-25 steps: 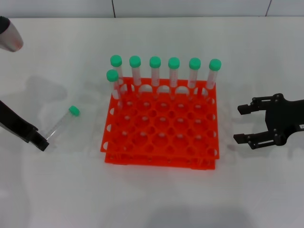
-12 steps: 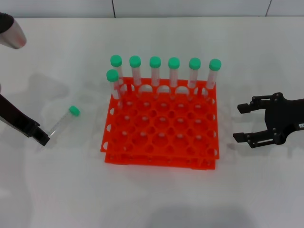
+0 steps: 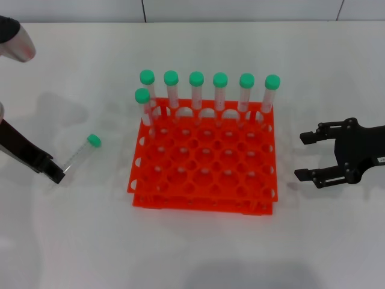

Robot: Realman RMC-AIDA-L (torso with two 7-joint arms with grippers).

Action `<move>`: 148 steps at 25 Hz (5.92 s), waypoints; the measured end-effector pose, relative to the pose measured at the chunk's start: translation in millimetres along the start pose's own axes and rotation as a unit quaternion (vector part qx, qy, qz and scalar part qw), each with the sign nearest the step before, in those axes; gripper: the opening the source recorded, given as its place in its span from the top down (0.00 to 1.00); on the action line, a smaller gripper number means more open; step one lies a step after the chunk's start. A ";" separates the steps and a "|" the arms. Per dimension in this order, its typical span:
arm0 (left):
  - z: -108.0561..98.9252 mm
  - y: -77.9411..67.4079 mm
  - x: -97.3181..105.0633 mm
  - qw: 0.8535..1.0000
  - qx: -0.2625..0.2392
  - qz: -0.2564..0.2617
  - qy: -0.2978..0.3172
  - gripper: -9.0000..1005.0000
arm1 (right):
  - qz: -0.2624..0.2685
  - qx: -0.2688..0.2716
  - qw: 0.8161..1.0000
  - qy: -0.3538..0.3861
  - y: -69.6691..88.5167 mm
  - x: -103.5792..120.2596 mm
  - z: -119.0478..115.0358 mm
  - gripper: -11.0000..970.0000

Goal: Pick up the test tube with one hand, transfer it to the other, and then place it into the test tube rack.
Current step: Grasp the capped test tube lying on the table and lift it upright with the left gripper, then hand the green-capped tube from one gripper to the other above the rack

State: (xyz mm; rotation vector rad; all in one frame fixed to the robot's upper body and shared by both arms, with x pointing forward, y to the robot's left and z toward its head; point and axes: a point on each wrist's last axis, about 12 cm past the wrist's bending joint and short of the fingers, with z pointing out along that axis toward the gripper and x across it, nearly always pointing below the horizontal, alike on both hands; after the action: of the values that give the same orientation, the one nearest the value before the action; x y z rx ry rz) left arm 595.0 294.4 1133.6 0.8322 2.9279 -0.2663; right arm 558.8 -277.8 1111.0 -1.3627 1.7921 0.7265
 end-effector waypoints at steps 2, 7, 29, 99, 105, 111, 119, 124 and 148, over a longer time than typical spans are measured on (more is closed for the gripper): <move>0.9 -1.2 -0.7 1.000 0.000 0.002 0.001 0.50 | 0.000 0.000 1.000 0.000 0.1 0.1 0.2 0.20; 3.7 -4.8 -2.0 1.000 0.000 0.010 0.006 0.50 | 0.001 -0.001 1.000 -0.001 0.4 0.2 0.7 0.20; 11.4 -7.5 -4.3 1.000 -0.002 0.008 0.016 0.69 | 0.003 -0.005 1.000 0.000 2.8 0.9 3.5 0.20; -19.8 -28.1 -16.5 0.834 0.238 0.190 -0.461 0.80 | 0.006 -0.005 0.999 -0.043 10.1 -2.5 13.8 0.20; -13.0 -34.8 -22.6 0.866 0.220 0.226 -0.387 0.80 | 0.003 -0.006 0.999 -0.045 10.4 -2.3 14.1 0.20; -3.4 -45.0 -28.8 0.869 0.217 0.256 -0.363 0.80 | -0.003 -0.010 0.999 -0.051 9.6 -4.4 17.6 0.20; 5.2 -55.5 -28.9 0.854 0.216 0.294 -0.372 0.80 | -0.003 -0.006 0.998 -0.058 10.3 -2.7 16.7 0.20; 7.2 -57.4 -27.0 0.846 0.216 0.300 -0.384 0.80 | 0.000 -0.002 0.998 -0.064 9.9 -2.3 15.5 0.21; 11.1 -55.8 -23.2 0.848 0.210 0.308 -0.377 0.80 | 0.068 0.041 0.988 -0.132 -16.5 -31.5 -3.9 0.21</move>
State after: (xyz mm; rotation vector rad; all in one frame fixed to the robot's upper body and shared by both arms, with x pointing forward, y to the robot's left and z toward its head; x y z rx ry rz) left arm 585.5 233.7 1133.8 1.2900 1.7813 -0.9348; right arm 578.3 -268.7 1139.4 -1.0448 1.6947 0.8529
